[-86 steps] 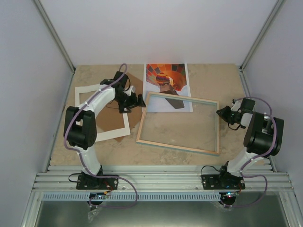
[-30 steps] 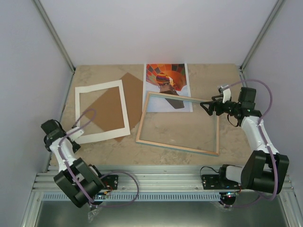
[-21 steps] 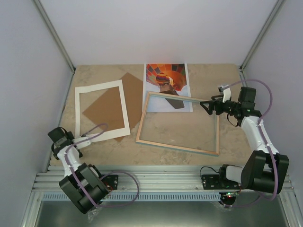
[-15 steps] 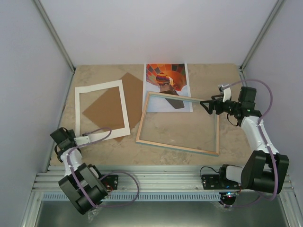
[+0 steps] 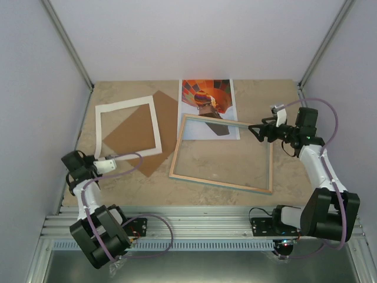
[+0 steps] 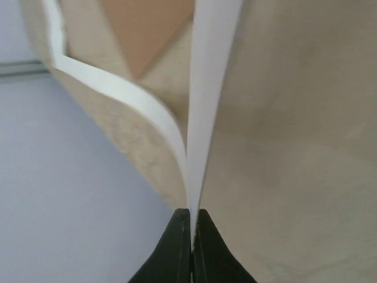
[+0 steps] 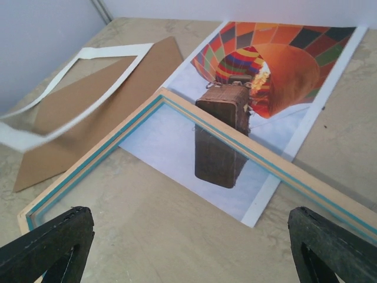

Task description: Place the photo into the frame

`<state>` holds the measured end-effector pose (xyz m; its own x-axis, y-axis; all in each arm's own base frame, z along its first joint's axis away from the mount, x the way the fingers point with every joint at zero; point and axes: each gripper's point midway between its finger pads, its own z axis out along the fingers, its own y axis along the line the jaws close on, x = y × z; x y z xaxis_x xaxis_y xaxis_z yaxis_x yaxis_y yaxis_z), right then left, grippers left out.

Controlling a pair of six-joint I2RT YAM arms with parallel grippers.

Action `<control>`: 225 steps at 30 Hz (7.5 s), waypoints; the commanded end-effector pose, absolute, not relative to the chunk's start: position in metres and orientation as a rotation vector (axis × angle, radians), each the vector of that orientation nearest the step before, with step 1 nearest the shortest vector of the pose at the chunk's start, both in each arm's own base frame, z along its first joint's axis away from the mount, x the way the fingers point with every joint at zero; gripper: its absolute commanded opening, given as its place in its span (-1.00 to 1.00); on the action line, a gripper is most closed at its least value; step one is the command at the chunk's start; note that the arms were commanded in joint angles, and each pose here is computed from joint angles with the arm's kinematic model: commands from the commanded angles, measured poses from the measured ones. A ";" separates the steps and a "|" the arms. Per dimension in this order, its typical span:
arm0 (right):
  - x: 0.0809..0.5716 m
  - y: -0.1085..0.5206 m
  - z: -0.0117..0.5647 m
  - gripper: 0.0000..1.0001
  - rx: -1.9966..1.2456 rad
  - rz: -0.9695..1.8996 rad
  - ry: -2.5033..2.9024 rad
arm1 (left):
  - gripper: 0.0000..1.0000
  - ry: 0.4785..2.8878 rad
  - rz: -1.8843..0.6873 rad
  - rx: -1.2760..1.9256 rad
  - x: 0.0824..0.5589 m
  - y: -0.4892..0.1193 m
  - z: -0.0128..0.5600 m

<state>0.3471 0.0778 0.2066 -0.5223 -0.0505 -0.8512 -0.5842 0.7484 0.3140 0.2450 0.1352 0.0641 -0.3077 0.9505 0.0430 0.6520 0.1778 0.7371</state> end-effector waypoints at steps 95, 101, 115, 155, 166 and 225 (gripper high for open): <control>0.312 0.114 0.195 -0.99 0.188 1.412 2.093 | 0.98 2.053 -0.216 0.403 0.410 -0.050 0.335; 0.284 0.077 0.152 -0.99 0.421 1.290 2.086 | 0.90 2.222 -0.325 0.442 0.408 -0.062 0.266; 0.250 0.040 0.115 -0.99 0.696 1.138 2.163 | 0.80 2.347 -0.518 0.511 0.392 -0.110 0.196; 0.259 0.055 0.103 -0.87 0.534 1.142 2.277 | 0.80 2.336 -0.504 0.519 0.411 -0.113 0.195; 0.260 0.025 0.093 0.72 0.659 0.857 2.422 | 0.81 2.337 -0.506 0.515 0.413 -0.114 0.195; 0.256 0.062 0.062 0.95 0.407 0.645 2.734 | 0.96 2.351 -0.455 0.495 0.450 -0.137 0.184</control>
<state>0.2389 0.0494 0.0411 -0.9018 0.4029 -0.1563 0.3079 0.8527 0.4220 0.4380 -0.1322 0.1773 -0.7094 0.2350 -0.6644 0.4620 0.8670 -0.1867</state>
